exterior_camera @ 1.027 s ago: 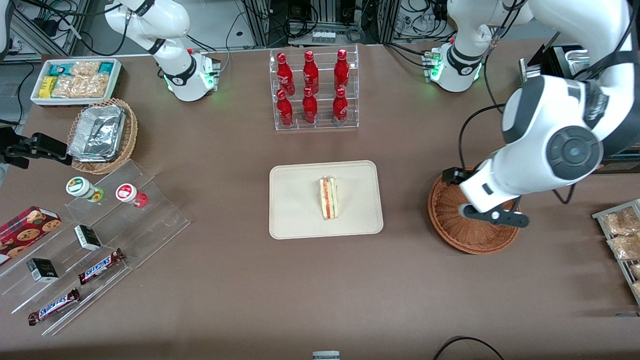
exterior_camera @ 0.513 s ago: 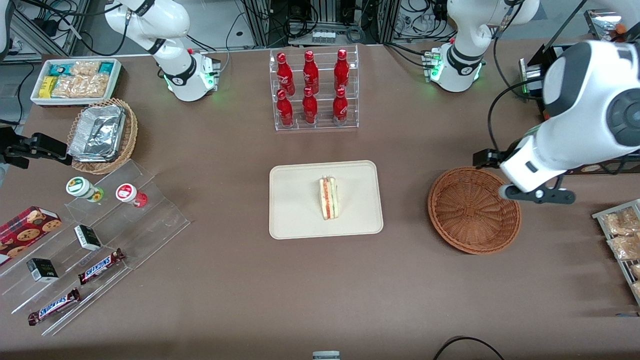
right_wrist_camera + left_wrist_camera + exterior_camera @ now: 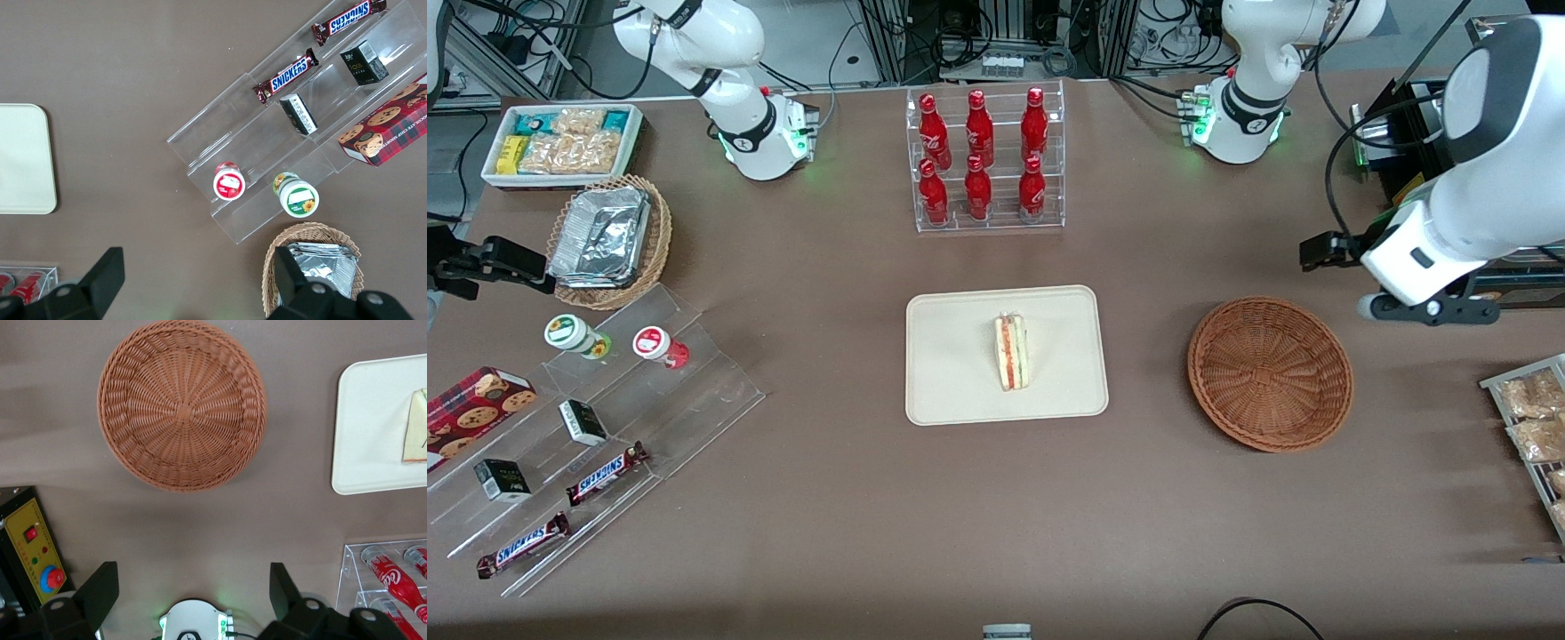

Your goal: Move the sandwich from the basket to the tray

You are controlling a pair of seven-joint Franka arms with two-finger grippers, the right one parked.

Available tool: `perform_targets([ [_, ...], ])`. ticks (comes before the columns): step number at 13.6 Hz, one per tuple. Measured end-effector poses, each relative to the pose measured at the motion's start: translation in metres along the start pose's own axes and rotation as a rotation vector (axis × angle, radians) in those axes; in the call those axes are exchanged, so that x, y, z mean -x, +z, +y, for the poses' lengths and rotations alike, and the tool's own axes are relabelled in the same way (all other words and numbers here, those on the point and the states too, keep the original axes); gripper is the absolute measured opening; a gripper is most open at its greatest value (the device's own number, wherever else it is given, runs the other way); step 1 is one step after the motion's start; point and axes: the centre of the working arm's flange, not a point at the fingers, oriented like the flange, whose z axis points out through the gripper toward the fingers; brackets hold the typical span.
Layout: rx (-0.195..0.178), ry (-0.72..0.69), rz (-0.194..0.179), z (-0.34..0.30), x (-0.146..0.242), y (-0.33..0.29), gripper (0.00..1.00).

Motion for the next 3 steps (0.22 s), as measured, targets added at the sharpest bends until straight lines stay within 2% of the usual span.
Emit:
perform_targets([
  [3,-0.006,-0.012,-0.013,-0.008,0.017,-0.011,1.00],
])
